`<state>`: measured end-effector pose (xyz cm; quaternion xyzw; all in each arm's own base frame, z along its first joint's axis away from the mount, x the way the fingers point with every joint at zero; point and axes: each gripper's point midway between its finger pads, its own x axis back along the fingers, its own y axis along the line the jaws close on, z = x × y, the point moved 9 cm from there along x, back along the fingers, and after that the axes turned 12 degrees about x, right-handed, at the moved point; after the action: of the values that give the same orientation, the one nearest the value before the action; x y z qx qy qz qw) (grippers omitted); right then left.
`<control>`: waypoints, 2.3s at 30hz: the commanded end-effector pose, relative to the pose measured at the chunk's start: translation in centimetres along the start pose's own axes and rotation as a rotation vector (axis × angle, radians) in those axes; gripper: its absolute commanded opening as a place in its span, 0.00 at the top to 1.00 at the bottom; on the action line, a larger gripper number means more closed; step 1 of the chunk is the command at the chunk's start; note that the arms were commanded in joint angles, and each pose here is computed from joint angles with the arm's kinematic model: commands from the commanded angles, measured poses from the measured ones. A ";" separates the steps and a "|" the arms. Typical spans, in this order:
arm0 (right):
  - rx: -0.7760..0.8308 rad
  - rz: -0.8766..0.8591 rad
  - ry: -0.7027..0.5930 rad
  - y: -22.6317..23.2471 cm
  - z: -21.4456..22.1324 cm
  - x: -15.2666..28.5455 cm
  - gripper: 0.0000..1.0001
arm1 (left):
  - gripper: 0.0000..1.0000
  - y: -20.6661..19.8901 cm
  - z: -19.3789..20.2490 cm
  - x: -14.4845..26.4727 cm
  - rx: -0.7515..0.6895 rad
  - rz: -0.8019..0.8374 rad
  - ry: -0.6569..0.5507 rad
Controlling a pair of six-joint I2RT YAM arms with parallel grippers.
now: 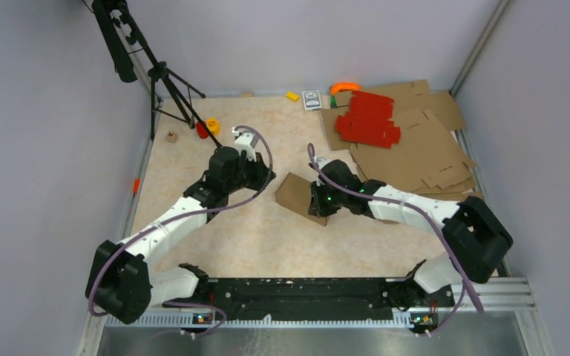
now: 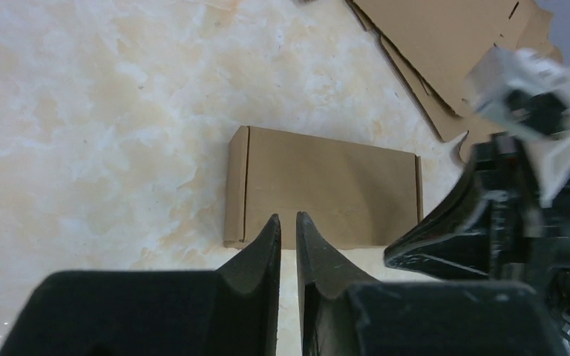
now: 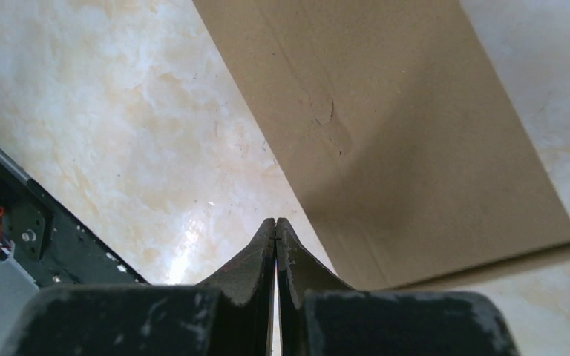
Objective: Fold the paper box
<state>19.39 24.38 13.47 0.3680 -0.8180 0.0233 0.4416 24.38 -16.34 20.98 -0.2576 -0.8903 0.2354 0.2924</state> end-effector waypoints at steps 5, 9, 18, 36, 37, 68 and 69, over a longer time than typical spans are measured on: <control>-0.102 0.380 -0.135 -3.2 -1.4 8.1 1.00 | 0.88 -0.3 2.0 -1.6 0.020 0.071 0.106; -0.318 0.799 -0.013 -8.5 1.6 9.9 1.00 | 0.88 0.0 2.1 -1.3 0.022 0.052 0.083; -0.484 0.757 0.099 -8.0 1.6 4.1 1.00 | 0.90 -0.1 0.8 0.4 0.017 -0.029 -0.012; -0.055 -0.069 -0.405 0.7 -10.8 4.3 1.00 | 0.88 1.4 1.8 2.2 0.032 -0.136 -0.053; -0.054 -0.038 -0.432 0.2 -10.3 5.1 1.00 | 0.87 1.5 2.0 1.6 0.032 -0.135 -0.032; -0.269 0.758 -0.770 -14.9 -6.3 14.1 0.32 | 0.17 14.9 -6.8 4.0 0.345 -0.620 -0.392; -0.240 0.806 -0.806 -15.4 -6.0 14.2 0.25 | 0.04 14.5 -7.3 4.7 0.310 -0.611 -0.442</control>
<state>27.27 8.36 22.73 0.0033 -0.9768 -0.0736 0.2011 30.47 -0.93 15.20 0.1751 -0.8737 0.3398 0.3008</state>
